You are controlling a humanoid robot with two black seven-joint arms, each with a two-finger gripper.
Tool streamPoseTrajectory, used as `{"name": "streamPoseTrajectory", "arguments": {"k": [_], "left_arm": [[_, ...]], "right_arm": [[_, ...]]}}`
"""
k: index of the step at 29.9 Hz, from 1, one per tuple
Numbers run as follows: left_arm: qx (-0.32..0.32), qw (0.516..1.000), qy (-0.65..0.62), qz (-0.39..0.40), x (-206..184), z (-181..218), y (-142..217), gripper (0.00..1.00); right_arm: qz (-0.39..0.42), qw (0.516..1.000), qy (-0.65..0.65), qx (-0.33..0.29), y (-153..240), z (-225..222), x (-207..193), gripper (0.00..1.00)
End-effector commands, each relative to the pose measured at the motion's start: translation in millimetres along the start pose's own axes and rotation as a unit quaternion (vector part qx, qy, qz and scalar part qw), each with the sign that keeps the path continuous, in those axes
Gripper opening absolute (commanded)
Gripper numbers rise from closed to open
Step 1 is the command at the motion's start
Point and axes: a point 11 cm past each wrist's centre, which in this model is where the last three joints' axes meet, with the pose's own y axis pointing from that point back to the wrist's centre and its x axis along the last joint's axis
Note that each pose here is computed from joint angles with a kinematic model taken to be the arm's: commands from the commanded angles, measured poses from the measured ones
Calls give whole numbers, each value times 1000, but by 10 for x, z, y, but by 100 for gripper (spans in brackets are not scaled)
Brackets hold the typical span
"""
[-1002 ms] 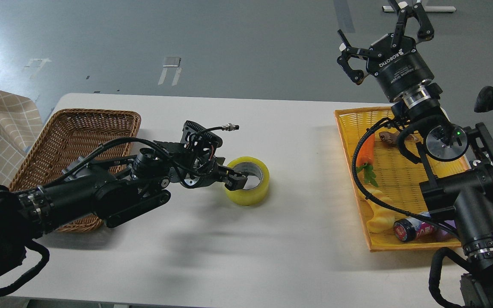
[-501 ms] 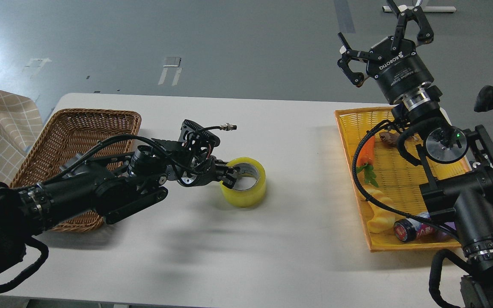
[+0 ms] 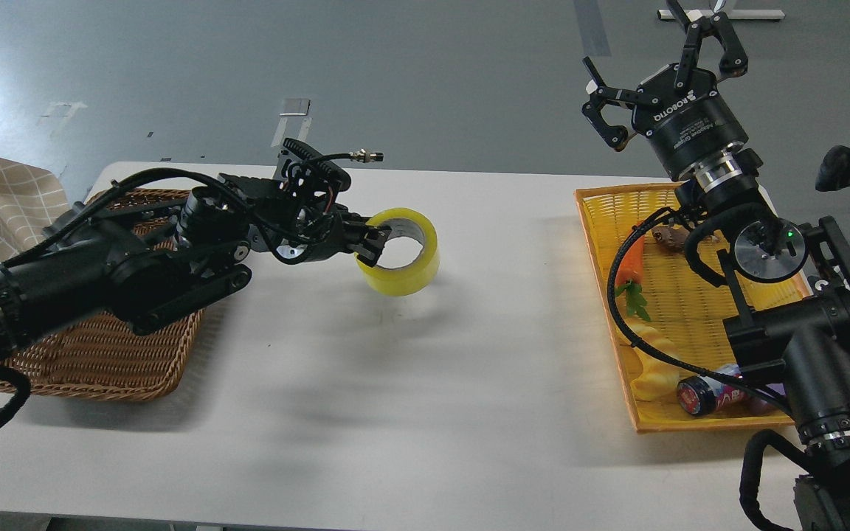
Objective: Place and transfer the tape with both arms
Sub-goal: 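Hook the left gripper into the tape roll's hole and grip it, then carry the tape roll into the wicker basket with the left gripper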
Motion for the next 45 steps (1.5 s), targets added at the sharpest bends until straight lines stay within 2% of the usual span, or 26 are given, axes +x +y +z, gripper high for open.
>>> {"name": "streamPoseTrajectory", "arguments": {"k": [1, 11, 18, 28, 39, 45], "left_arm": [[20, 1000, 1, 1, 45, -218, 147, 0], [93, 996, 12, -11, -96, -963, 772, 0], [135, 990, 24, -19, -236, -1322, 1106, 0], [197, 978, 42, -58, -627, -1751, 1521, 0], [226, 965, 85, -105, -1225, -1981, 1613, 0], [225, 962, 104, -113, -1396, -1976, 1569, 0]], "right_arm": [[-2, 1000, 0, 1, -4, -4, -13, 100], [-4, 1000, 0, 1, -8, -4, -24, 100], [-7, 1000, 3, -13, -14, 77, -42, 100], [-5, 1000, 2, -13, -5, 84, -32, 100], [2, 1000, 0, -25, 64, 188, 24, 100], [3, 1000, 0, -26, 69, 196, 28, 100]]}}
